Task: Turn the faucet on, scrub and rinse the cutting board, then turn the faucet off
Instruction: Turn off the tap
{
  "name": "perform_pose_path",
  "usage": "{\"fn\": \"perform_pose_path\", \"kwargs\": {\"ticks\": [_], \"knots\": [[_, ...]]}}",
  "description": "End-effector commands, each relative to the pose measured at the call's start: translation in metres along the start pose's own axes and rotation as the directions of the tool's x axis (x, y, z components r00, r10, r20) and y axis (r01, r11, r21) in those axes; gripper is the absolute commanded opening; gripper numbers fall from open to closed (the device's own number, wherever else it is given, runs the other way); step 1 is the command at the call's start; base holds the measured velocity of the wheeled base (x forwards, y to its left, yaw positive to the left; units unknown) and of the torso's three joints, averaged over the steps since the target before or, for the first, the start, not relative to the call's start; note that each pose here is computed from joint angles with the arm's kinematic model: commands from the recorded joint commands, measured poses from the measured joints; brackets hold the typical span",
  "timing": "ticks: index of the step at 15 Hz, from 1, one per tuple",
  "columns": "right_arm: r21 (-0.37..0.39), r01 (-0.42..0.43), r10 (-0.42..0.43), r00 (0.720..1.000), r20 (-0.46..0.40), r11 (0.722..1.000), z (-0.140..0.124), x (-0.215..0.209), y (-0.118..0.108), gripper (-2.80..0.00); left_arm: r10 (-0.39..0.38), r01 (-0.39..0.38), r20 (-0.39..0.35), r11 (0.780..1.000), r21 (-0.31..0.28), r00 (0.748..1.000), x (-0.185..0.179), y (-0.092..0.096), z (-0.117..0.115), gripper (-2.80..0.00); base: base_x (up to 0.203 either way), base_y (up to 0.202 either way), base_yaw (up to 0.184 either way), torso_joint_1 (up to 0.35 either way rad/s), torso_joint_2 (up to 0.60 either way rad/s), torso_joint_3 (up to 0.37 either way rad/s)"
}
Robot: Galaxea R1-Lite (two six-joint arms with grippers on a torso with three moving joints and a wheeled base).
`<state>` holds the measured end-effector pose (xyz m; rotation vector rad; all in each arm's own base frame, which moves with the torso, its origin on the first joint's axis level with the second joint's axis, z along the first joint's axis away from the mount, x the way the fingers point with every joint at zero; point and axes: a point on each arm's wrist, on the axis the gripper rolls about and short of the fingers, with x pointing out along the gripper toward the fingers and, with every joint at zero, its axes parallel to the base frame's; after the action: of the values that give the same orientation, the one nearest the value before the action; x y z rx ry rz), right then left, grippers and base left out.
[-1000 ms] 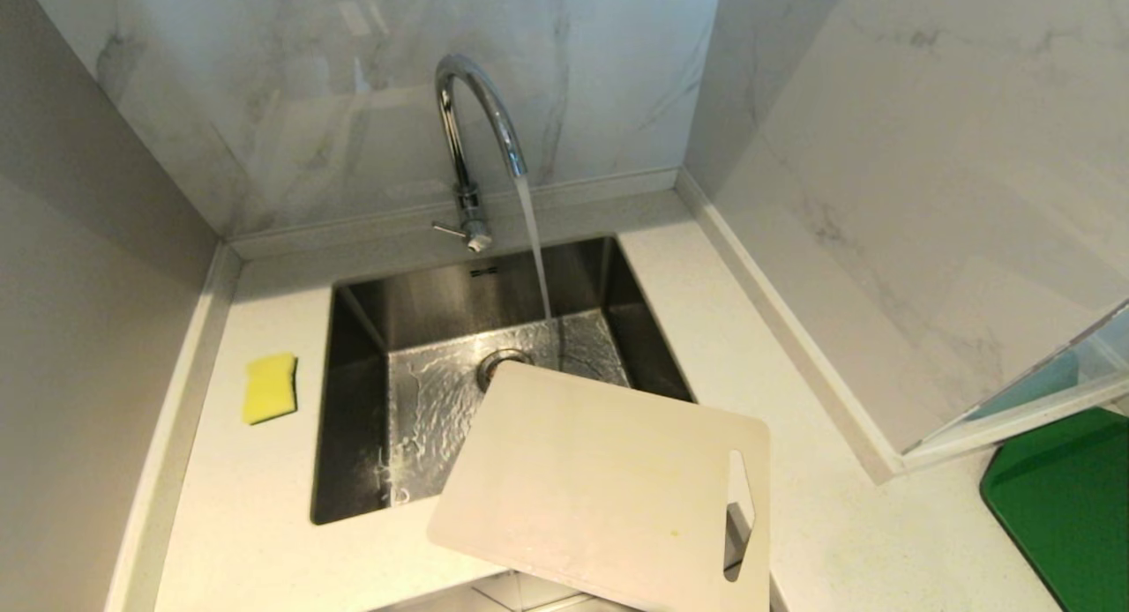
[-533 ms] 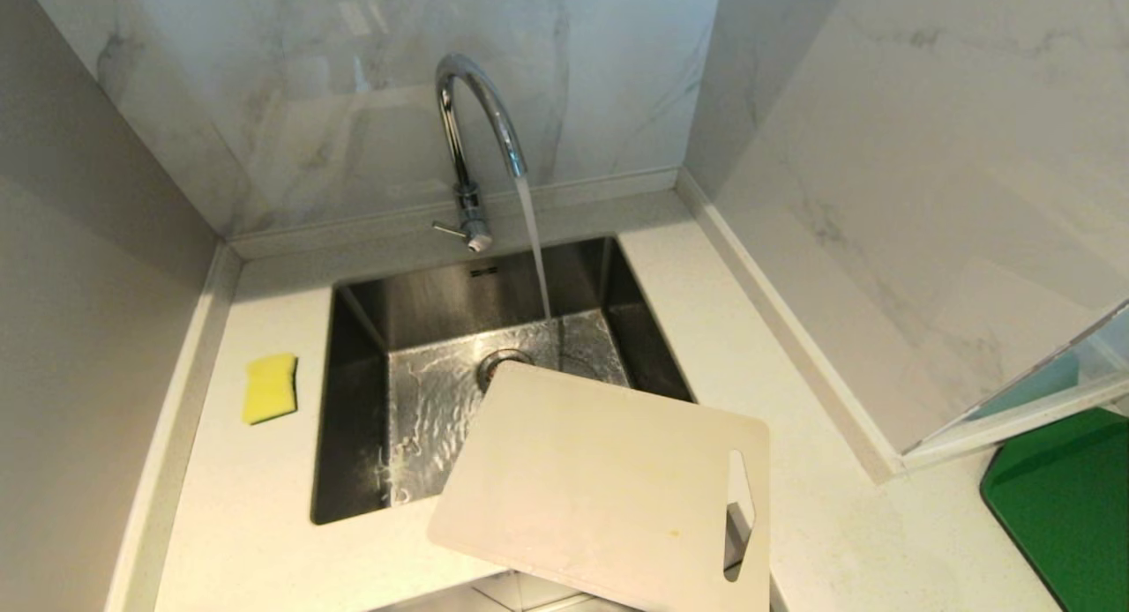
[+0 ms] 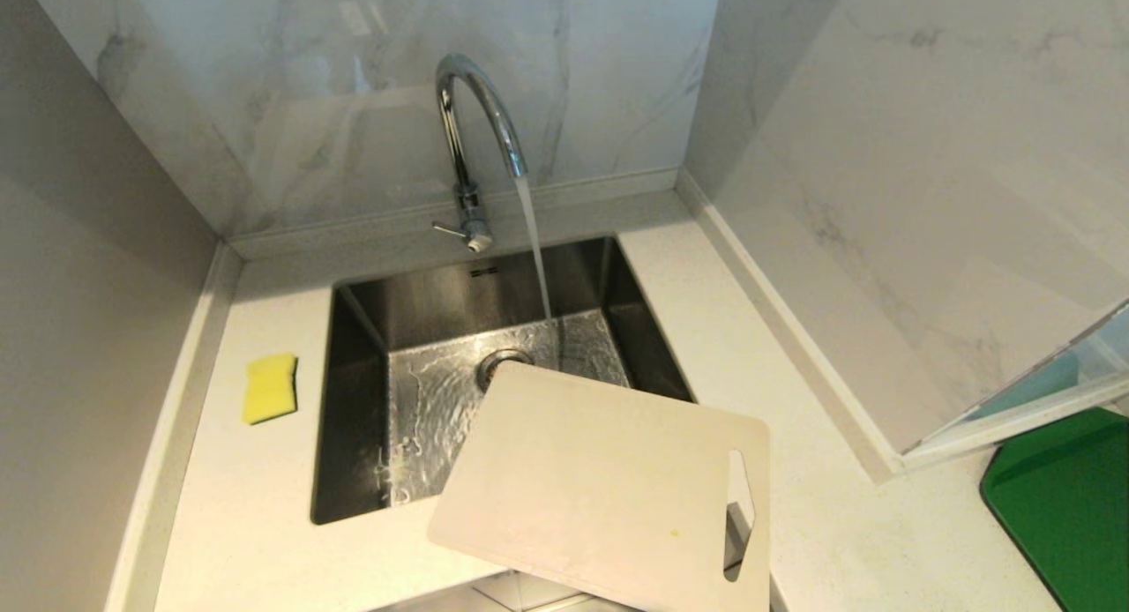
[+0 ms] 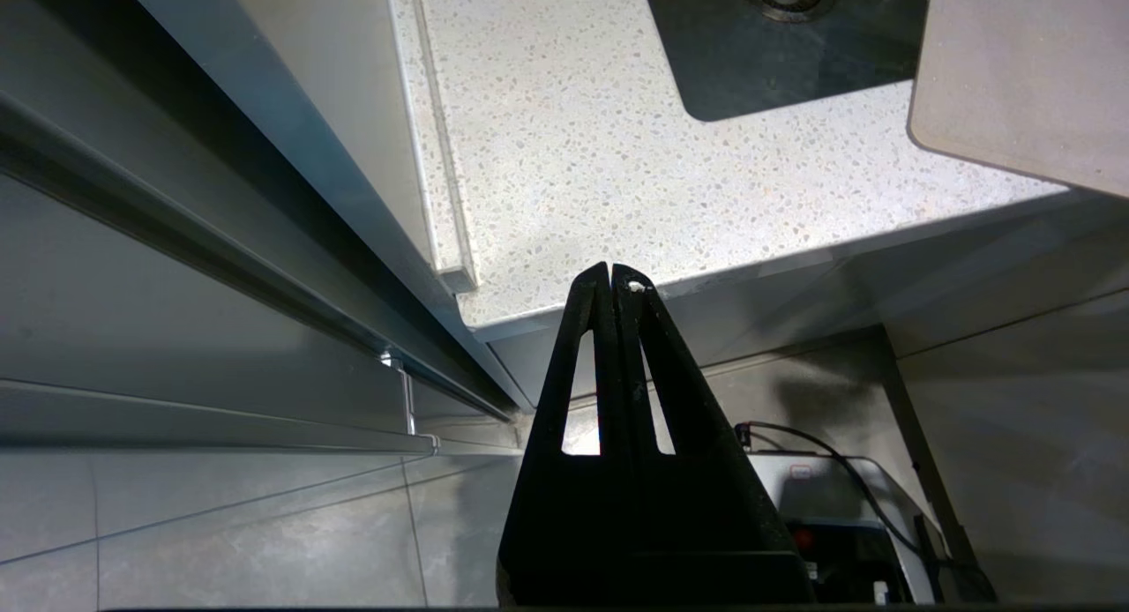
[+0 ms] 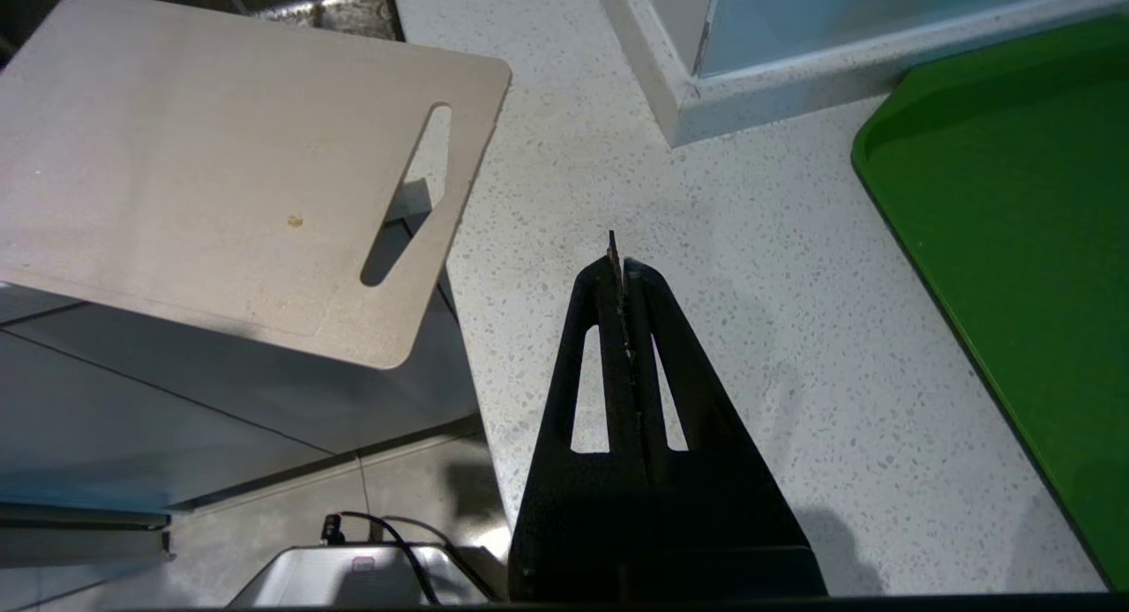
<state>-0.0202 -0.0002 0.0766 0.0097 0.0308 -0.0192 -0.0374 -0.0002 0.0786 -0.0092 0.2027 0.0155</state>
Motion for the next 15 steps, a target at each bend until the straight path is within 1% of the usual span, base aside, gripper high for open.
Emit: {"fn": "perform_pose_path", "kwargs": {"ticks": [1, 13, 14, 15], "knots": [[-0.003, -0.004, 0.004, 0.999, 0.035, 1.0, -0.0007, -0.0026, 0.0, -2.8, 0.001, -0.001, -0.001, 1.0, 0.0, 1.0, 0.0, 0.0, -0.0003, -2.8, 0.0, 0.0, 0.0, 0.0, 0.0, 0.0], [0.006, -0.003, 0.003, 0.999, 0.034, 1.0, -0.0009, -0.0026, 0.0, -2.8, 0.001, -0.001, -0.001, 1.0, -0.001, 1.0, 0.0, 0.0, -0.0003, -2.8, 0.0, 0.0, 0.0, 0.0, 0.0, 0.0], [0.023, -0.003, 0.003, 0.999, 0.034, 1.0, -0.0009, -0.0026, 0.0, -2.8, 0.001, -0.001, -0.001, 1.0, 0.0, 1.0, 0.0, 0.0, -0.0003, -2.8, 0.0, 0.0, 0.0, 0.0, 0.0, 0.0], [0.069, -0.005, 0.003, 0.999, 0.034, 0.998, -0.0009, -0.0026, 0.0, -2.8, 0.001, -0.001, -0.002, 1.0, 0.0, 1.0, 0.0, 0.0, -0.0003, -2.8, 0.0, 0.0, 0.0, 0.0, 0.0, 0.0]]}}
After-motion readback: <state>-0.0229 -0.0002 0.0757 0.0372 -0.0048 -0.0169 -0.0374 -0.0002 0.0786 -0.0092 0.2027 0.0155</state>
